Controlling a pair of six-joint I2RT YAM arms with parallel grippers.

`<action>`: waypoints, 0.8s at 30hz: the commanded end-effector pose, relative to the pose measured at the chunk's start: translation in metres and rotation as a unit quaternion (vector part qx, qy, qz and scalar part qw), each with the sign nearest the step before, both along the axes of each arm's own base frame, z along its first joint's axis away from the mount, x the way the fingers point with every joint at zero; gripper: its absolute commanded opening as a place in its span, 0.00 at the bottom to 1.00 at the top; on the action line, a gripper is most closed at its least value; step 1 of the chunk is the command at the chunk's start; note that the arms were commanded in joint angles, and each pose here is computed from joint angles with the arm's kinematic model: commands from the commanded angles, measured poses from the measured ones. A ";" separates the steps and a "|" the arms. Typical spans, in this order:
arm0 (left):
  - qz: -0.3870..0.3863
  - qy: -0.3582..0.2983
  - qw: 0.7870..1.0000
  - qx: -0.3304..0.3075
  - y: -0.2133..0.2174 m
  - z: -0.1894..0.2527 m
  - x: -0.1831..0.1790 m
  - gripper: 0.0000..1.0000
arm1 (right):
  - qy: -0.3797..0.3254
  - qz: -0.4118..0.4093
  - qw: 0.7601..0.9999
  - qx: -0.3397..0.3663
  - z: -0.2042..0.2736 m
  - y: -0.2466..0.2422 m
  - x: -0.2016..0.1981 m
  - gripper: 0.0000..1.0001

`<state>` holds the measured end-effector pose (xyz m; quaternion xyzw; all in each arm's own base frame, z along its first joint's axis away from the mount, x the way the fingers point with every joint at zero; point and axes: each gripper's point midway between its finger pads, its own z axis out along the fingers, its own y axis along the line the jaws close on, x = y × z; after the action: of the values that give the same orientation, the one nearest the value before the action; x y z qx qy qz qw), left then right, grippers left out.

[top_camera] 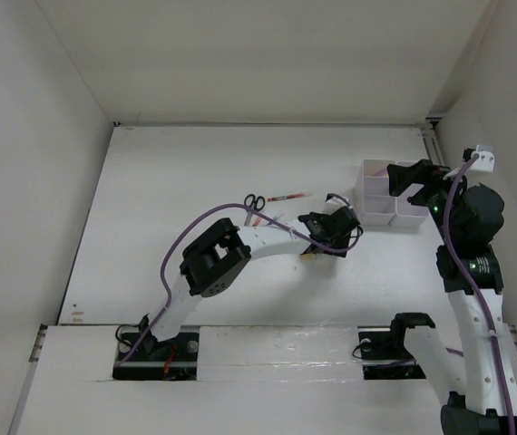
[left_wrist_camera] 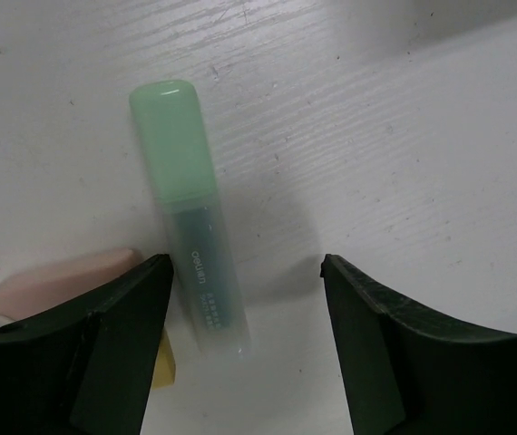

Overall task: Sort the stationery into containers
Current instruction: Pick up the pen from the center of the board.

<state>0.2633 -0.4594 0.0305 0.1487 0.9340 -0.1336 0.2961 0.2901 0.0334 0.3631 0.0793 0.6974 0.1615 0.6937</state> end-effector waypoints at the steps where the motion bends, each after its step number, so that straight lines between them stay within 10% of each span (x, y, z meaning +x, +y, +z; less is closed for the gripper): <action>1: 0.016 0.019 0.999 0.022 0.014 -0.015 -0.007 0.62 | -0.012 0.008 1.000 0.007 0.007 0.003 -0.003 0.97; 6: 0.010 0.035 0.999 0.032 0.015 -0.031 -0.013 0.47 | -0.016 0.012 1.000 0.011 0.010 0.005 -0.005 0.97; 13: 0.001 0.026 0.999 0.025 0.011 -0.017 -0.010 0.00 | -0.021 0.022 0.999 0.015 0.013 0.008 -0.006 0.97; 24: -0.083 -0.104 0.987 -0.091 0.009 0.088 -0.018 0.00 | 0.016 0.109 0.993 0.045 -0.015 0.029 0.017 0.97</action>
<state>0.2413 -0.4338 0.0395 0.2013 0.9142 -0.1541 0.3161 0.3020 0.0518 0.3483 0.0582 0.7140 0.2267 0.6599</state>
